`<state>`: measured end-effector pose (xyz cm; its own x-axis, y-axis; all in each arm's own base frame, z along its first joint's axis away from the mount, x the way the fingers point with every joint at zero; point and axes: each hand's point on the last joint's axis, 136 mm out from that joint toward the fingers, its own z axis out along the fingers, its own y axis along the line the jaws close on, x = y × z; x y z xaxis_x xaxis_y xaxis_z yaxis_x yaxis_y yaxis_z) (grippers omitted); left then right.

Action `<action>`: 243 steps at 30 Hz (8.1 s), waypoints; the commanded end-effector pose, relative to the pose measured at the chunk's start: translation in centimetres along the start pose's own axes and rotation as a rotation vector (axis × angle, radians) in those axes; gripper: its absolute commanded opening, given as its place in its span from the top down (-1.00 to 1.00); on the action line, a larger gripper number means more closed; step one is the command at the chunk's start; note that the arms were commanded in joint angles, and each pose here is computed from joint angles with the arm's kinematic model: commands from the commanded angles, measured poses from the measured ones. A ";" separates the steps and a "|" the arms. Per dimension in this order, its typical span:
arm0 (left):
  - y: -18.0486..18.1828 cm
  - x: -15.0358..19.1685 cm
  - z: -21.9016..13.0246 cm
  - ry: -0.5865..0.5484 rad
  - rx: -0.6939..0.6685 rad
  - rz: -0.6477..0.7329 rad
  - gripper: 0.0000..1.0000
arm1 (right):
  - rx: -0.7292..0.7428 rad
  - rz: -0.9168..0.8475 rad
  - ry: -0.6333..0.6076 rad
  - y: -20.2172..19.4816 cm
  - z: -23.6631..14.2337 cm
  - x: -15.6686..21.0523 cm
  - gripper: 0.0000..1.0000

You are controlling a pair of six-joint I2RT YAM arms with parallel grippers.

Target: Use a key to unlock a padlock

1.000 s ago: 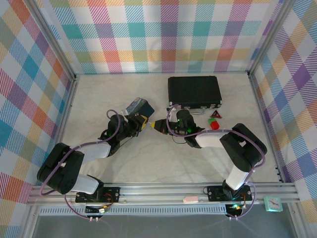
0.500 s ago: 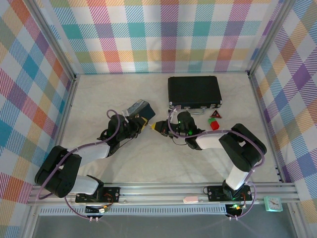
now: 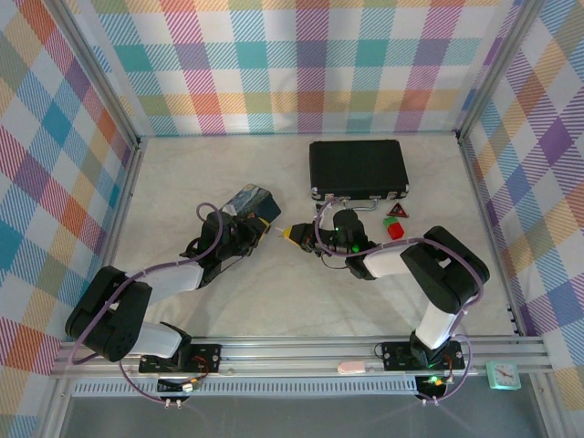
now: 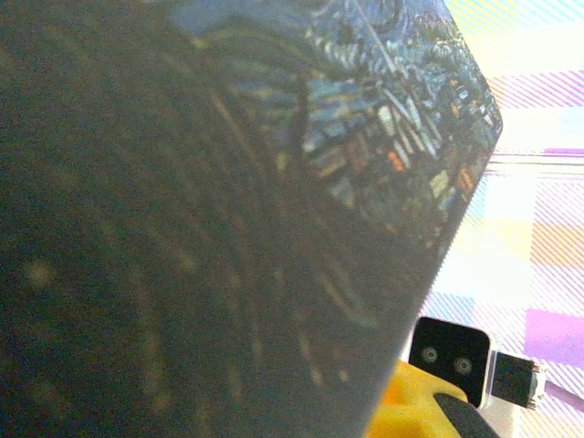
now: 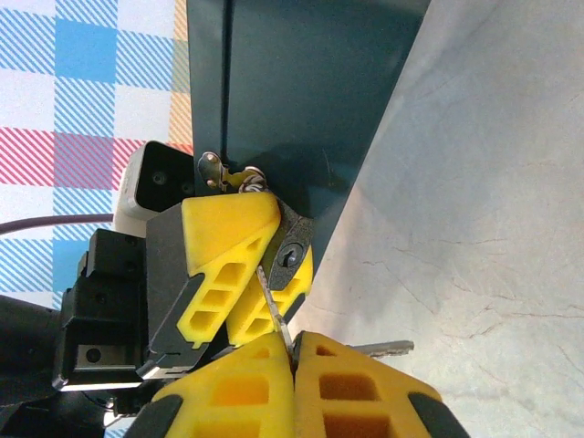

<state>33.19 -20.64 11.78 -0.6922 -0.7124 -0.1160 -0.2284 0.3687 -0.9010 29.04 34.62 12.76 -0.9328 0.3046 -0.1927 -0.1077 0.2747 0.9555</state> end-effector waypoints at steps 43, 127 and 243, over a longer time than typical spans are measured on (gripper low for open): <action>-2.7 -0.4 -0.2 -0.021 0.070 0.030 1.00 | -0.103 0.079 0.046 1.4 3.1 0.8 1.00; -2.9 0.2 -0.9 -0.008 0.051 0.111 1.00 | -0.014 0.075 0.114 0.1 2.2 2.7 1.00; -3.7 0.7 -1.0 0.208 0.123 0.149 1.00 | -0.064 -0.063 0.084 1.5 0.2 2.4 1.00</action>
<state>32.09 -21.48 12.39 -0.8373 -0.5351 -0.1125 -0.1395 0.4080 -0.9022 26.21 35.34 11.75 -0.9576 0.2097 -0.1975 -0.1295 0.2990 0.9454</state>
